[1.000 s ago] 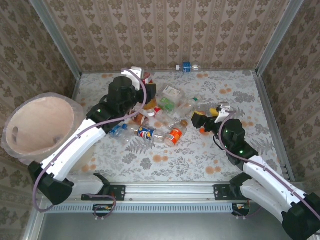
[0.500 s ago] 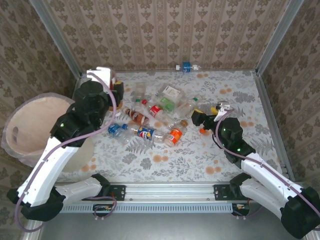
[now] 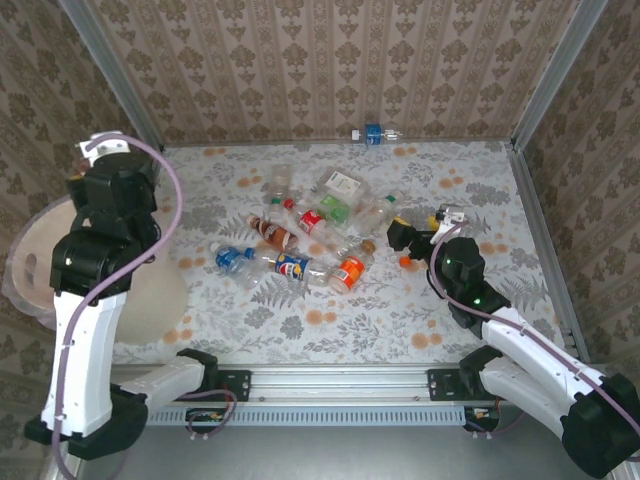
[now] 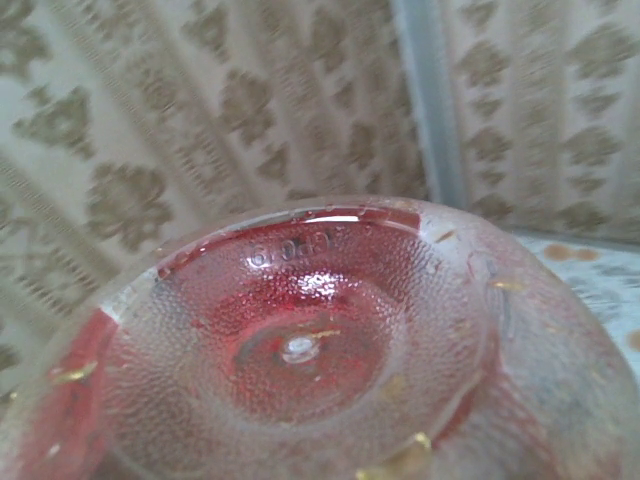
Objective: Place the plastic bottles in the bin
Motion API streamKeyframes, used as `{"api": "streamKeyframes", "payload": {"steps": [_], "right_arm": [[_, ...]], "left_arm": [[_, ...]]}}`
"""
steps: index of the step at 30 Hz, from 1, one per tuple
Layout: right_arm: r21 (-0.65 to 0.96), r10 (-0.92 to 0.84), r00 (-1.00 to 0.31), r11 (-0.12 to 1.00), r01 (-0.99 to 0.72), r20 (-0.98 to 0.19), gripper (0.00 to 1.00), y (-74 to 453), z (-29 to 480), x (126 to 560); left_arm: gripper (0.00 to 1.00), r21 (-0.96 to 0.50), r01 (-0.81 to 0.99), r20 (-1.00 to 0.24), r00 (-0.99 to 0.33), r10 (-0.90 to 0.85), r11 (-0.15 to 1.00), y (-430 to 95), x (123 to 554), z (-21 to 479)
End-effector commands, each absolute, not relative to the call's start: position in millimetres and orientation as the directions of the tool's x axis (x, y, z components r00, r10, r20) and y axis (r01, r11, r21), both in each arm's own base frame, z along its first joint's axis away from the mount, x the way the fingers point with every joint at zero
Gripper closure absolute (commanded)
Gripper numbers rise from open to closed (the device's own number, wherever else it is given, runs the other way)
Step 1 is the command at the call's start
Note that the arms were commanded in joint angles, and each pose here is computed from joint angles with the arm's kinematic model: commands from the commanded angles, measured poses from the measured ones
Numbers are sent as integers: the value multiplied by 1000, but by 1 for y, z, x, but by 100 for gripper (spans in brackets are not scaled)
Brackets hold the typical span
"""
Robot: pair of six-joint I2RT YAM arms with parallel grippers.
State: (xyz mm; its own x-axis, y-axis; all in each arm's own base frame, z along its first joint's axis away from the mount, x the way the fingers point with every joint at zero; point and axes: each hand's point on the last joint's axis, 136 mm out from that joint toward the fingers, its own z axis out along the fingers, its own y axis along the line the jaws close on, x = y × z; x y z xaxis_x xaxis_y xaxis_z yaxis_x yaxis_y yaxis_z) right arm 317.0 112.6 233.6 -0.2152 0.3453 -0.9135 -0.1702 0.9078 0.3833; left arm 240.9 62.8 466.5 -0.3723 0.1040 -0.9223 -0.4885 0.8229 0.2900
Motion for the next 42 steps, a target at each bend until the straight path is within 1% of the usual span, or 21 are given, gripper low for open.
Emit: {"api": "streamKeyframes", "payload": {"steps": [1,5,7,11,12,15,19,25,28,32,39,42], "right_arm": [[385,363,-166,914,-128,-917,0,100,239,317],[390,371,-159,914,-111,-915,0,95,240,316],[388,369,-160,915,-109,-915,0,94,240,314],[378,358,-167,920,-109,-919,0,92,241,312],[374,354,-169,921,-109,-920,0,92,240,312],[369,347,-175,922,-118,-921,0,94,240,312],[371,346,-178,920,-129,-921,0,97,241,314],[366,335,-193,917,-158,-922,0,105,242,319],[366,333,-202,916,-161,-921,0,107,240,320],[365,329,-213,917,-160,-920,0,107,236,319],[357,321,-221,923,-148,-921,0,105,232,319],[364,329,-222,920,-144,-918,0,105,232,320]], "left_arm": [[36,319,-495,-894,-440,84,808,80,237,456],[36,364,-545,-833,-553,3,756,117,243,426],[36,343,-563,-814,-578,-61,752,134,244,410],[37,237,-608,-772,-592,-233,758,165,244,375],[38,218,-615,-760,-594,-264,758,170,244,366],[39,156,-630,-724,-597,-346,761,178,244,345],[39,136,-647,-663,-622,-417,750,187,245,318],[37,117,-674,-623,-622,-474,730,200,248,288],[32,91,-668,-612,-623,-488,739,200,255,280],[25,92,-673,-583,-634,-508,733,202,256,268],[15,77,-680,-625,-603,-496,729,200,255,281],[14,71,-680,-627,-599,-497,730,199,255,282]]}}
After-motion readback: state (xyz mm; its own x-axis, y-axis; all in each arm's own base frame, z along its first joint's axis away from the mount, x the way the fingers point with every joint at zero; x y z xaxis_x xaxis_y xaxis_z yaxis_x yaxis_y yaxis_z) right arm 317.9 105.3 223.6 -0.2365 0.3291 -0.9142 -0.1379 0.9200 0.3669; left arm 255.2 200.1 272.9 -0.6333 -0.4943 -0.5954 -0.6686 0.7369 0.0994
